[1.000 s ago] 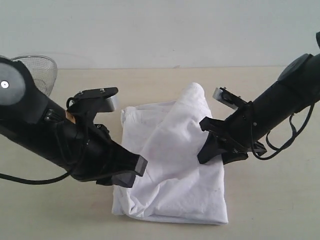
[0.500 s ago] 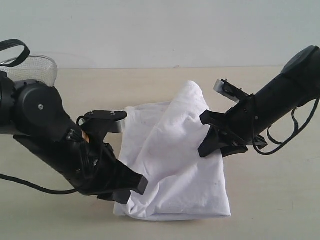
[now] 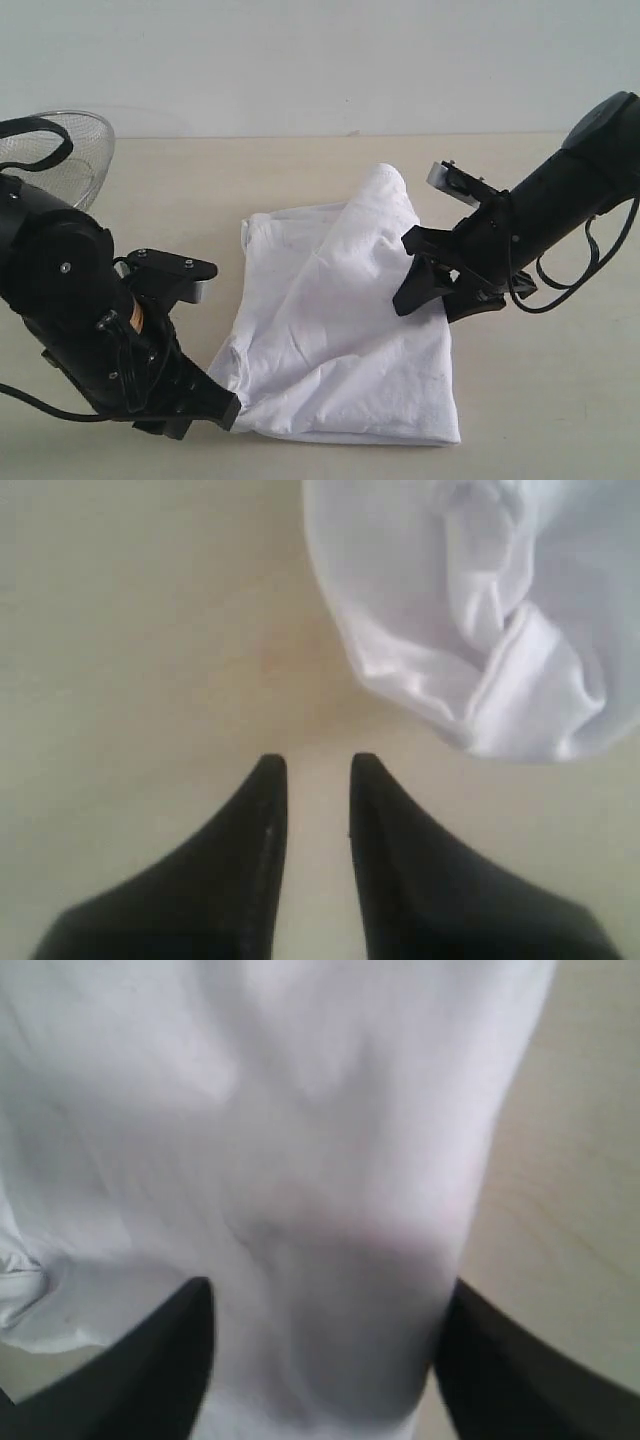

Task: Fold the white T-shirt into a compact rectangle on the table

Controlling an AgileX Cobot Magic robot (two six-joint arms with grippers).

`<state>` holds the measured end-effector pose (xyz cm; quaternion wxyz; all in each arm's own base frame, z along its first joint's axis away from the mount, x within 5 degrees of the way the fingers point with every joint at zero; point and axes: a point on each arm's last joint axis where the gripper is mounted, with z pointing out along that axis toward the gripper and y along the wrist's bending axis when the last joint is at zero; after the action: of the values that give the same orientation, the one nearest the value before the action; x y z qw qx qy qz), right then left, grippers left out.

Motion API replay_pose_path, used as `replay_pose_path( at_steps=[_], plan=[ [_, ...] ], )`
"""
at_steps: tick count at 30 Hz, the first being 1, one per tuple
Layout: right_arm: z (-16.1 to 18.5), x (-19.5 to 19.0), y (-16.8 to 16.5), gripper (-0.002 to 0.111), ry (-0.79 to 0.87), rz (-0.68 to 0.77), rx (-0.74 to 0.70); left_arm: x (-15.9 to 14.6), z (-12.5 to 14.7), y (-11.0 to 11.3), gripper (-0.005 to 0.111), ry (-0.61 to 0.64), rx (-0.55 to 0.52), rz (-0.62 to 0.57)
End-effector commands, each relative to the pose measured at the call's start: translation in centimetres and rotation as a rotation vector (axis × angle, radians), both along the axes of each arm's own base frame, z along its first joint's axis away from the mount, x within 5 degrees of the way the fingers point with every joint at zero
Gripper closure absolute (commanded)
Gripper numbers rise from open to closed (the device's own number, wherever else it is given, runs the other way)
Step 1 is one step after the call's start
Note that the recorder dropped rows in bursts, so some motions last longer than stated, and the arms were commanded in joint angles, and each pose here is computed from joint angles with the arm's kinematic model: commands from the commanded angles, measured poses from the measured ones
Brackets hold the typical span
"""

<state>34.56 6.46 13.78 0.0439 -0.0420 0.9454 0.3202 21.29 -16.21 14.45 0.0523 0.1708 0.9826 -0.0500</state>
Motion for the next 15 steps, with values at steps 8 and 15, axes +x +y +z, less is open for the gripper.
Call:
replay_pose_path(
  at_steps=[8,15],
  plan=[
    [0.3,-0.1,-0.3,0.036,-0.017,-0.007,-0.009,-0.7,5.6,0.2,0.087,-0.150,-0.152,0.042],
    [0.4,0.0,-0.2,0.036,-0.021,-0.028,0.005,-0.3,7.9,-0.7,0.087,-0.278,-0.336,0.068]
  ],
)
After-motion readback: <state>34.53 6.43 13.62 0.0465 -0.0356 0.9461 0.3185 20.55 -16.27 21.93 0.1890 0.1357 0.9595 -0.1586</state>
